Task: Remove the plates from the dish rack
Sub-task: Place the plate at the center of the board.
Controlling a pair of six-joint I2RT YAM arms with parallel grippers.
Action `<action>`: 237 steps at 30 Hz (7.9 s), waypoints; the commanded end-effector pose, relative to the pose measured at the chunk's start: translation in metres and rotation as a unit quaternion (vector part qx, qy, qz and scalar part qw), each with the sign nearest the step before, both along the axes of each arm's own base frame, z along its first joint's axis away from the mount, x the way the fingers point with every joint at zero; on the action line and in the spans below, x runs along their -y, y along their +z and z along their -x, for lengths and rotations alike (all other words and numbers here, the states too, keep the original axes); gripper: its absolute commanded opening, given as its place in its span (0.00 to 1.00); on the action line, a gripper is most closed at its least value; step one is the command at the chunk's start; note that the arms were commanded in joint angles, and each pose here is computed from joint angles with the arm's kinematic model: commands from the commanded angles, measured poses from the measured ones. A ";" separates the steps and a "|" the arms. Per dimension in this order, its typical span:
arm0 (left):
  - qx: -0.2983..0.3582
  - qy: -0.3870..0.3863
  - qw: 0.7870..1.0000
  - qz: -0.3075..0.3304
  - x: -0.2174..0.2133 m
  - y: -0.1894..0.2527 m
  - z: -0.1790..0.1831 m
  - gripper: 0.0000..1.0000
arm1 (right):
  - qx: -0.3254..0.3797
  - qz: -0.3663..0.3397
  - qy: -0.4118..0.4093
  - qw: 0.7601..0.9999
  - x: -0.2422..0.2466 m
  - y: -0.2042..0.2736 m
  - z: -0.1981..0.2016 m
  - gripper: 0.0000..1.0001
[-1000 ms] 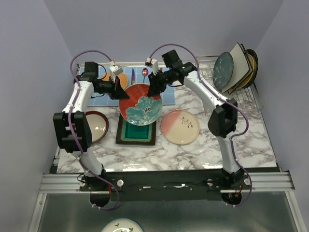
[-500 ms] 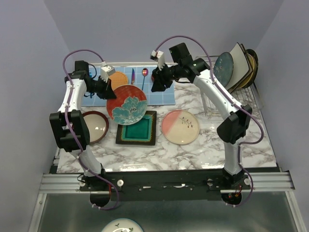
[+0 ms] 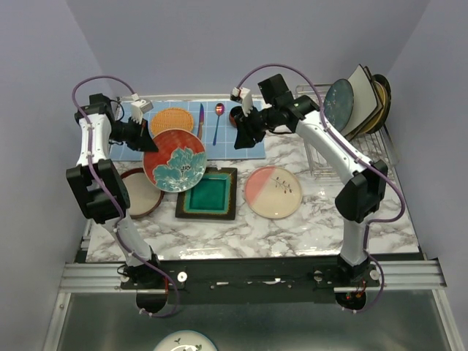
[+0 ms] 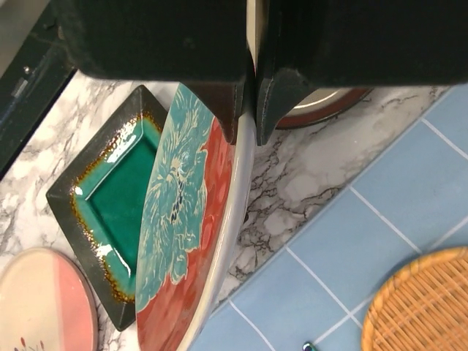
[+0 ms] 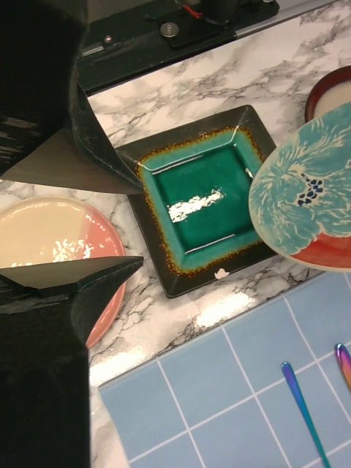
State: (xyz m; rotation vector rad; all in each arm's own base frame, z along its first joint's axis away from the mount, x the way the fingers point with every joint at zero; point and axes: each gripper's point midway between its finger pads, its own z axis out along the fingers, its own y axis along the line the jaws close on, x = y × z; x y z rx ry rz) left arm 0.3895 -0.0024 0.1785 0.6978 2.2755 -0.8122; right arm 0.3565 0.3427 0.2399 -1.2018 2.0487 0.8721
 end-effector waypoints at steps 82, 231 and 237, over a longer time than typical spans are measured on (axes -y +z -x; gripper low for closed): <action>-0.043 0.030 0.998 -0.031 -0.088 -0.002 0.070 0.00 | -0.059 0.001 0.021 0.998 -0.001 -0.044 0.024 0.46; 0.062 0.250 0.928 -0.271 -0.206 0.023 -0.015 0.35 | 0.194 0.191 -0.249 0.930 0.073 -0.029 -0.094 0.63; 0.139 0.254 0.933 -0.213 -0.150 0.072 -0.036 0.69 | 0.264 0.245 -0.358 0.861 0.140 0.004 -0.126 0.78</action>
